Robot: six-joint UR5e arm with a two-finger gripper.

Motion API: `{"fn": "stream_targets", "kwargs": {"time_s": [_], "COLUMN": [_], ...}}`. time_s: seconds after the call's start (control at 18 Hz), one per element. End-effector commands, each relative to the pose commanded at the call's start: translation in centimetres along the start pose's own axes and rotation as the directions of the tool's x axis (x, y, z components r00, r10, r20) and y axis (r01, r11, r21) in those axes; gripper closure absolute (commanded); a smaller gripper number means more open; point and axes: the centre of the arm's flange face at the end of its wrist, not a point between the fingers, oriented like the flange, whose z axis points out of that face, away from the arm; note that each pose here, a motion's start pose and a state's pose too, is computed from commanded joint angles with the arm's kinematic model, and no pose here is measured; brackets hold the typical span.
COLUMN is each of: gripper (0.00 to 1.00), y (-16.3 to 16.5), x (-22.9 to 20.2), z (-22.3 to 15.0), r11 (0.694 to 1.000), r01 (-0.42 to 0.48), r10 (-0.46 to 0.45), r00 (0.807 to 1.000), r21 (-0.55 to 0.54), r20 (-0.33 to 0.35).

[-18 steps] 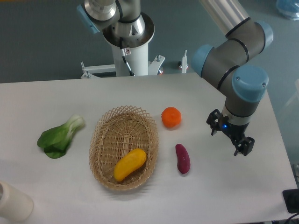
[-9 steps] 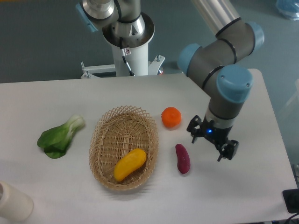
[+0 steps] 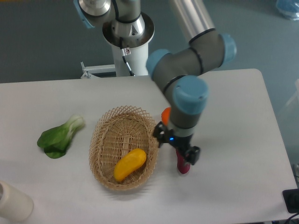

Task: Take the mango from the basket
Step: 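Move the gripper over the basket and lower it onto the yellow mango, then close the gripper around the yellow mango inside the basket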

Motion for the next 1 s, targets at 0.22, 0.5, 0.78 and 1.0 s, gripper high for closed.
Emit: {"fn": "stream_targets", "kwargs": {"time_s": [0.22, 0.5, 0.78, 1.0], "gripper": [0.00, 0.00, 0.00, 0.00], "y": [-1.8, -1.9, -3.1, -4.5], "x": [2.7, 3.7, 4.6, 6.1], "z": [1.3, 2.5, 4.3, 5.2], "r11": [1.000, 0.997, 0.996, 0.996], "r01": [-0.018, -0.037, -0.023, -0.018], "r10": [0.018, 0.036, 0.021, 0.015], "r00": [1.000, 0.999, 0.999, 0.999], "r21": [-0.010, -0.062, -0.082, -0.088], "r20": [-0.020, -0.015, -0.025, -0.035]}}
